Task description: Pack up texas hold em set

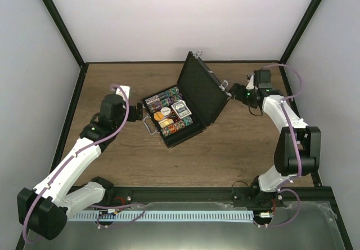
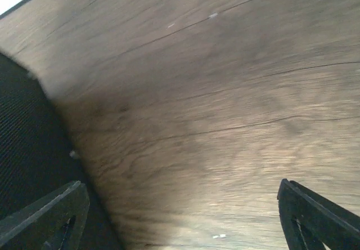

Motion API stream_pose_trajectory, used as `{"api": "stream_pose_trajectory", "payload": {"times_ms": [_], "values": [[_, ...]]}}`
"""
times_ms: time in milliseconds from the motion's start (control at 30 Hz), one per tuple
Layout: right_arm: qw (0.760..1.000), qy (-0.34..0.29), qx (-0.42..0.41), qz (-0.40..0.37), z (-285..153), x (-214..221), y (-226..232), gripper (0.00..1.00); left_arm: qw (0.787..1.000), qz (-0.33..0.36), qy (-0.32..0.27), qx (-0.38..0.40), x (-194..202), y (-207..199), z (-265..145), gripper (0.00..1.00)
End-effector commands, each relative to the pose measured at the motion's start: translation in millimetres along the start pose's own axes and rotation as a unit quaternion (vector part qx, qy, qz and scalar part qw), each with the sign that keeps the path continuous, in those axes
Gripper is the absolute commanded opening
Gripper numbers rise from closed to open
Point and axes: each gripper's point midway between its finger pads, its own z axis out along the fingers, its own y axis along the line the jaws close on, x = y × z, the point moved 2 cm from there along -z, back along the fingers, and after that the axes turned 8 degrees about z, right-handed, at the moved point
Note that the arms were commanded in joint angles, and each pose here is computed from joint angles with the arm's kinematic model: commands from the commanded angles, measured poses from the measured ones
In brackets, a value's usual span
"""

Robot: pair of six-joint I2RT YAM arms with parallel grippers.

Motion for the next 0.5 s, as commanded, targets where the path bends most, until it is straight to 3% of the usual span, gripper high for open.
{"api": "stream_pose_trajectory", "payload": {"times_ms": [0,200,367,467], "values": [[0.985,0.037,-0.132,-0.103,-4.6,19.5,61.3,0.94,1.0,-0.003,-0.003,-0.003,-1.1,0.8,1.0,1.0],[0.934,0.083,-0.271,-0.218,-26.4,69.9,131.0,0.94,1.0,-0.002,-0.002,-0.007,-0.1,2.0,0.7,1.0],[0.909,0.14,-0.296,-0.258,-15.4,127.2,155.9,0.93,1.0,-0.013,-0.009,-0.023,-3.3,8.0,-4.2,1.0],[0.899,0.187,-0.299,-0.261,0.6,170.5,160.4,0.9,0.998,-0.055,-0.02,-0.038,-9.1,14.5,-12.0,1.0]]}}
